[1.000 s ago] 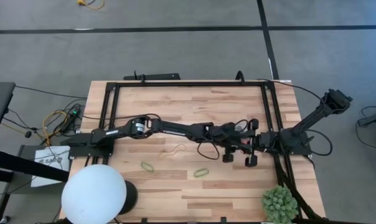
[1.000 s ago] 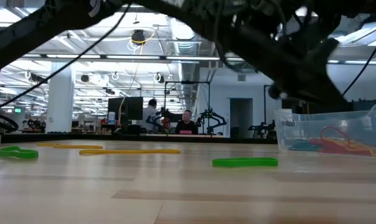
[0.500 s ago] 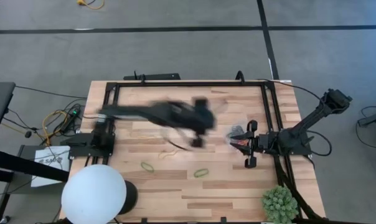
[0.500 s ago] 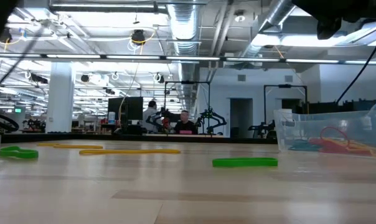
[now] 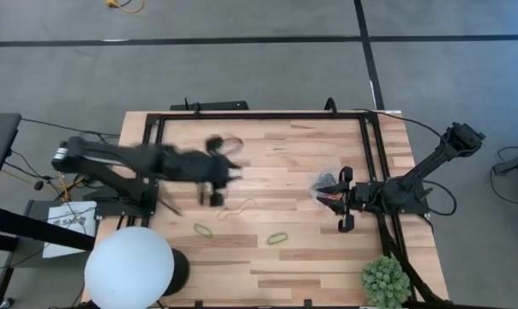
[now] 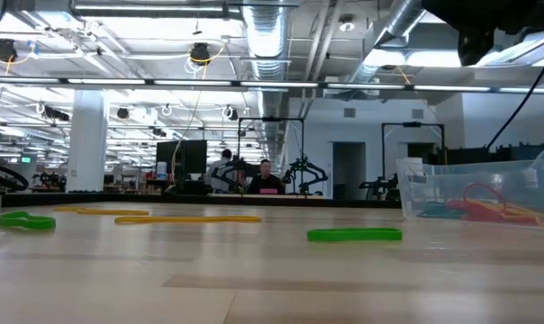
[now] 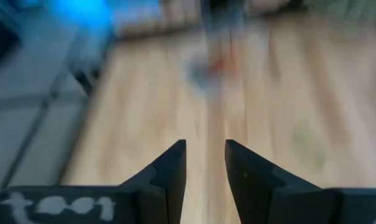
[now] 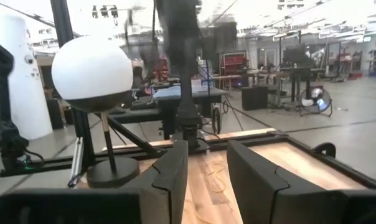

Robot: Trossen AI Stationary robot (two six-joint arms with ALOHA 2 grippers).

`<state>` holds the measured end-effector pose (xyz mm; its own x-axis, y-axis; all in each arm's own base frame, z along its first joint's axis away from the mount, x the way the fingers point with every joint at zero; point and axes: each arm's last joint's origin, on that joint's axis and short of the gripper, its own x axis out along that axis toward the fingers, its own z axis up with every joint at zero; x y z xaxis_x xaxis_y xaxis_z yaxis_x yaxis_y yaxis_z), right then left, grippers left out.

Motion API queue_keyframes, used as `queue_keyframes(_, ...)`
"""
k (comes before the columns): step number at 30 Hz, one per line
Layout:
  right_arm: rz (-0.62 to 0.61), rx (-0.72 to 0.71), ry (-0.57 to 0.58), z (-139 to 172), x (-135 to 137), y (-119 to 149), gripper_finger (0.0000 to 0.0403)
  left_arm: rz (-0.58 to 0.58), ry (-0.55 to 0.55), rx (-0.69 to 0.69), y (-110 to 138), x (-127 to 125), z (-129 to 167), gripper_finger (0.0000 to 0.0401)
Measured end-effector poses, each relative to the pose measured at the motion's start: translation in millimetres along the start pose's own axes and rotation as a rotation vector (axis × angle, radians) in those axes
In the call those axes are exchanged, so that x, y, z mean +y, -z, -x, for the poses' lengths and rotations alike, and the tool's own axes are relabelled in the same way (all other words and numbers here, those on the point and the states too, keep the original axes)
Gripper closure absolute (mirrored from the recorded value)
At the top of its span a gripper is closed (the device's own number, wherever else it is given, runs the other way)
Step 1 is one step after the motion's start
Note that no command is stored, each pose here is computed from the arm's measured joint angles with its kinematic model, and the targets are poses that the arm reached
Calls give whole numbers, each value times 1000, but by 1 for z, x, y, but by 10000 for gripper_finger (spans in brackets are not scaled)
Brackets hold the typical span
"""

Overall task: Pick and place items into bin
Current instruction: Put the yellow rubber band into the transparent bin

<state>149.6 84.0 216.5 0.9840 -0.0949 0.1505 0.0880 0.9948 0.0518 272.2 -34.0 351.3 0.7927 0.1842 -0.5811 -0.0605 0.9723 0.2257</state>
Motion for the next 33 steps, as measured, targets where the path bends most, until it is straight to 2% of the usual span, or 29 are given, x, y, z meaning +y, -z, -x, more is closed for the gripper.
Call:
queue_keyframes(2, -8, 13, -1, 0, 0, 2, 296, -19, 5, 86, 38, -10, -25, 301)
queue_keyframes(5, -22, 26, -3, 0, 0, 3, 296, 50, -12, -119, 47, -7, -13, 301)
queue_keyframes(6, -29, 28, -4, 0, 0, 3, 296, 70, -17, -142, 54, -6, -10, 301)
queue_keyframes(10, -10, 51, -5, 0, 0, 6, 296, 66, 28, -76, 92, -12, -21, 301)
queue_keyframes(12, 5, 70, -6, 0, 1, 8, 296, 105, 54, -218, 85, -9, -10, 301)
queue_keyframes(13, 7, 72, -7, 0, 1, 9, 296, 110, 56, -237, 89, -9, -8, 301)
queue_keyframes(17, 11, 77, -7, 0, 1, 9, 296, 93, 92, -175, 119, -15, -21, 301)
queue_keyframes(20, 17, 83, -7, 0, 1, 10, 296, 129, 91, -281, 119, -14, -19, 301)
queue_keyframes(23, 10, 74, -5, 0, 0, 9, 296, 132, 80, -208, 135, -15, -28, 301)
queue_keyframes(26, 11, 75, -4, 0, 0, 9, 296, 143, 77, -261, 132, -12, -26, 301)
queue_keyframes(29, 11, 76, -4, 0, 0, 9, 296, 136, 81, -217, 139, -12, -30, 301)
queue_keyframes(33, 12, 76, -4, 0, 0, 9, 296, 143, 82, -245, 136, -11, -30, 301)
